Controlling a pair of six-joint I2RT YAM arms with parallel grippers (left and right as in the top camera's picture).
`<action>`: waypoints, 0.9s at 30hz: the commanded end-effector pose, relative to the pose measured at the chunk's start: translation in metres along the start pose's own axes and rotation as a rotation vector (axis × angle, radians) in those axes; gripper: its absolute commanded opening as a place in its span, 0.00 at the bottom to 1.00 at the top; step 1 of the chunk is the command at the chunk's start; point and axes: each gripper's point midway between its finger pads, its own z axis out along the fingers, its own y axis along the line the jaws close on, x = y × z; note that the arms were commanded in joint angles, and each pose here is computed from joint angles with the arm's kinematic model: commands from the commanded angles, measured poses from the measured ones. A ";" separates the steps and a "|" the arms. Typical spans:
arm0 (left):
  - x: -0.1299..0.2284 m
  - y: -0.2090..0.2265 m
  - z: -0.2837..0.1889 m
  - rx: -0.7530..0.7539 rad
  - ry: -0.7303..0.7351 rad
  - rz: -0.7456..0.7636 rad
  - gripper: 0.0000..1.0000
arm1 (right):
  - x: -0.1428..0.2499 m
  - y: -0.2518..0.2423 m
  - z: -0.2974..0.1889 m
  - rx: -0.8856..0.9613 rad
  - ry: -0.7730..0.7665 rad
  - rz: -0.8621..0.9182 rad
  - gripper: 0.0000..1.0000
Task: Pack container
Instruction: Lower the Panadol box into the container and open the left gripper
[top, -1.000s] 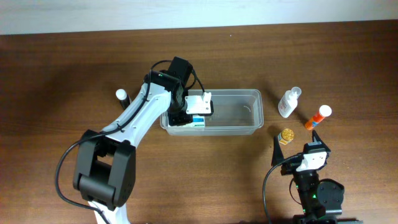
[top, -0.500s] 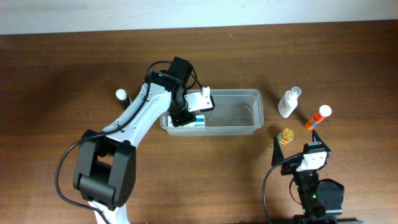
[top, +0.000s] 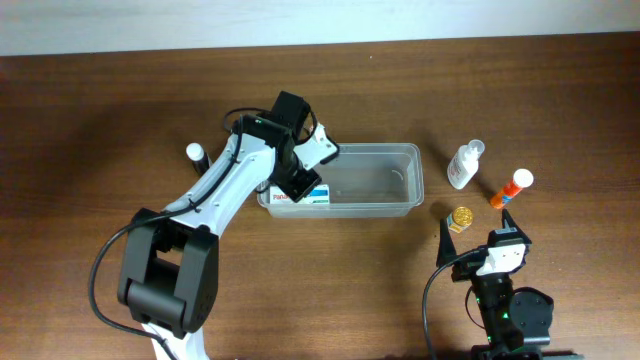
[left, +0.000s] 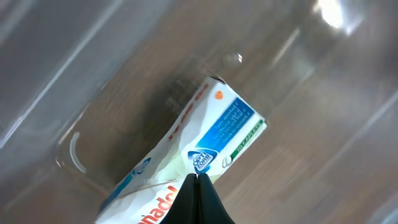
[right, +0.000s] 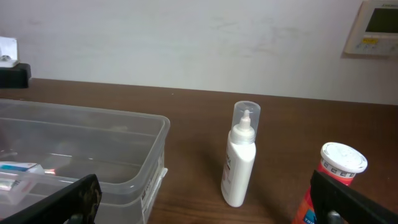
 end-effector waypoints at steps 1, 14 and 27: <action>0.001 -0.006 0.008 0.020 0.004 -0.296 0.01 | 0.003 -0.003 0.000 0.017 0.001 0.002 0.98; 0.018 0.008 0.029 -0.157 0.031 -0.503 0.01 | 0.003 -0.003 0.000 0.017 0.001 0.002 0.98; 0.029 0.011 0.048 -0.174 0.023 -0.505 0.01 | 0.003 -0.003 0.000 0.017 0.001 0.002 0.98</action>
